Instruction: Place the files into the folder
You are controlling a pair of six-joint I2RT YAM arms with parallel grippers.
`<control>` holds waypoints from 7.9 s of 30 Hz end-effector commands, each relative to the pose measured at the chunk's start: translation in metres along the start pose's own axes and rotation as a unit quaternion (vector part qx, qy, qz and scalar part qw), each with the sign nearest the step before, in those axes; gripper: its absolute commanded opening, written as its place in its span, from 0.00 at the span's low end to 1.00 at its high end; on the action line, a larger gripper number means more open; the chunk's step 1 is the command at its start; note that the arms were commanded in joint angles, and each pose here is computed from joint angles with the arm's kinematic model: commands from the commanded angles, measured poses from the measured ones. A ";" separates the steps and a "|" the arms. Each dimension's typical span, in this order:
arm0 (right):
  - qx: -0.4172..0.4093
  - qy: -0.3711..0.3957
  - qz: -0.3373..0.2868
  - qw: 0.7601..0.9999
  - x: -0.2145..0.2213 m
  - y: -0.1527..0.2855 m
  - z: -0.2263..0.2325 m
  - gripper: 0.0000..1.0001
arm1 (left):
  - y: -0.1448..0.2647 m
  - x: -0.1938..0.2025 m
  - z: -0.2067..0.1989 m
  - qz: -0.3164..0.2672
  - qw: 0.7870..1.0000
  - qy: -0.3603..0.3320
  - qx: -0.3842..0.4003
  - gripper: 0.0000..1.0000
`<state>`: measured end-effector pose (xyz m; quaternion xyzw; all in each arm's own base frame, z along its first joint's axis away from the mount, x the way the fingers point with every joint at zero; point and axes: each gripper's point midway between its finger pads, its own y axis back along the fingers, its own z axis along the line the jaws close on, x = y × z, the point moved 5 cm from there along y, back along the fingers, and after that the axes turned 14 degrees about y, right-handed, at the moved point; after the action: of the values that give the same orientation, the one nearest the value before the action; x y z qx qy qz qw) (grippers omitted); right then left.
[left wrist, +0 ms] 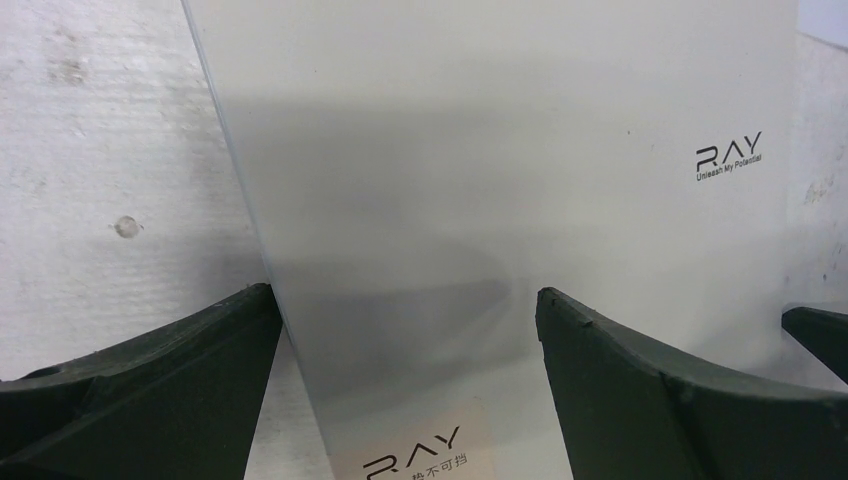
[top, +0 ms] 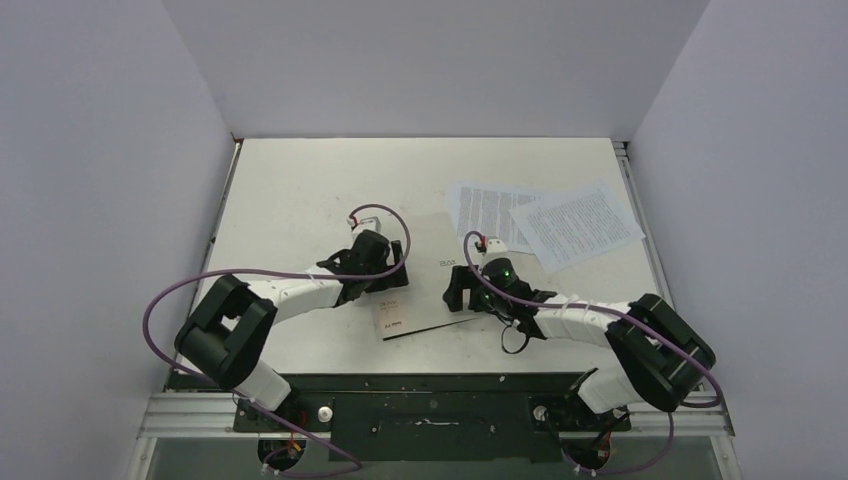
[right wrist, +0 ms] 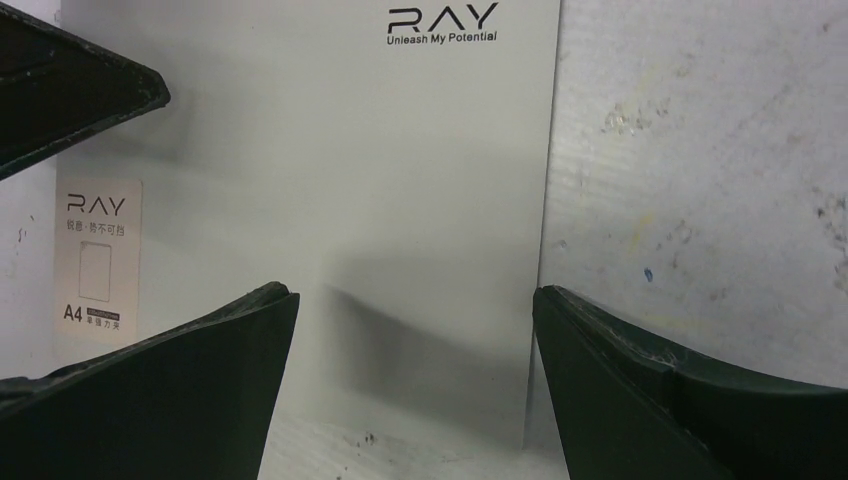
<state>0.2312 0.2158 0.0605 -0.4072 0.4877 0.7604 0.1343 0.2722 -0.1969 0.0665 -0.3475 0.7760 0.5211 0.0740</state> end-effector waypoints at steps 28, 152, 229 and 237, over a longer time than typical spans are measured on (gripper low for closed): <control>0.051 -0.028 0.012 0.998 0.018 0.071 0.001 0.90 | 0.058 0.069 -0.013 0.085 0.993 -0.053 0.055 0.97; -0.207 -0.105 -0.179 0.956 -0.055 0.130 0.059 0.05 | 0.137 0.022 -0.017 0.056 0.918 0.101 0.380 0.96; 0.046 0.405 -0.190 0.893 -0.073 0.153 0.263 0.64 | 0.199 -0.046 -0.023 0.079 0.973 -0.005 0.215 0.00; -0.003 0.362 -0.222 0.905 -0.085 0.179 0.252 0.99 | 0.179 -0.055 -0.032 0.070 0.971 -0.021 0.227 0.00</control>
<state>0.0562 0.3719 0.2439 -0.7613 0.4475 0.4657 0.0578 0.1894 -0.1539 0.2315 -0.2508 0.8932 0.3667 0.0688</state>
